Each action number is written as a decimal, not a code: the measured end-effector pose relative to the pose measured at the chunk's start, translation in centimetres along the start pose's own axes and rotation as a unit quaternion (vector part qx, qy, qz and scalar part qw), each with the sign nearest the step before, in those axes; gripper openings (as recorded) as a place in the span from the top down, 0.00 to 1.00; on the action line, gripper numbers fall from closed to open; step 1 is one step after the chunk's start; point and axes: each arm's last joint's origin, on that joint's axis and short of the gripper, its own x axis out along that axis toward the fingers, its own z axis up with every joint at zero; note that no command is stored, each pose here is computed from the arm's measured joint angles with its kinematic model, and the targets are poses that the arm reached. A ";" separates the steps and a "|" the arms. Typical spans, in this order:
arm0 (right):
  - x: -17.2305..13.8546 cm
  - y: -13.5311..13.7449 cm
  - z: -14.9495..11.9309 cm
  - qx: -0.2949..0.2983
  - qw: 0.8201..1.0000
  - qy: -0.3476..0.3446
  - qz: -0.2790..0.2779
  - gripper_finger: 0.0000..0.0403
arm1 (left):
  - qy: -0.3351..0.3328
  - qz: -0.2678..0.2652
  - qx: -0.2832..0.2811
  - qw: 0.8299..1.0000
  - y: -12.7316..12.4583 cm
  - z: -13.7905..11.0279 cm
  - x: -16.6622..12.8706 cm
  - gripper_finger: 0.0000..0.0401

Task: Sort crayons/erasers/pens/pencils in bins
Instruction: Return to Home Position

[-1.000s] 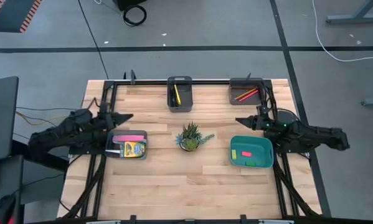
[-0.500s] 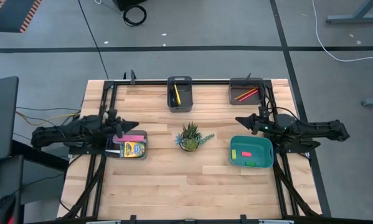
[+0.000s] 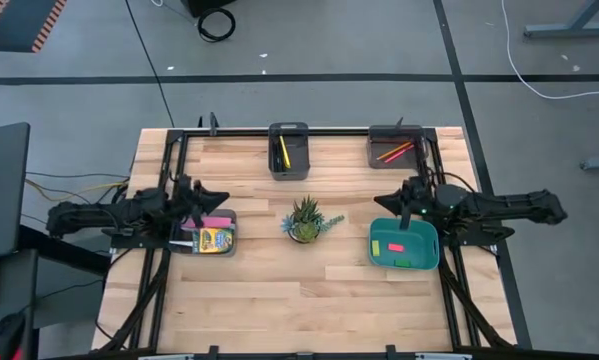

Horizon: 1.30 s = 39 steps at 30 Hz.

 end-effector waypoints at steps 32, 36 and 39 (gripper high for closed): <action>0.3 -0.1 -0.4 -0.088 0.996 0.032 -0.002 0.96 | -0.002 0.001 0.237 0.972 0.0 0.0 0.1 0.83; 0.3 -0.1 -0.4 -0.088 0.996 0.032 -0.002 0.96 | -0.002 0.001 0.237 0.972 0.0 0.0 0.1 0.83; 0.3 -0.1 -0.4 -0.088 0.996 0.032 -0.002 0.96 | -0.002 0.001 0.237 0.972 0.0 0.0 0.1 0.84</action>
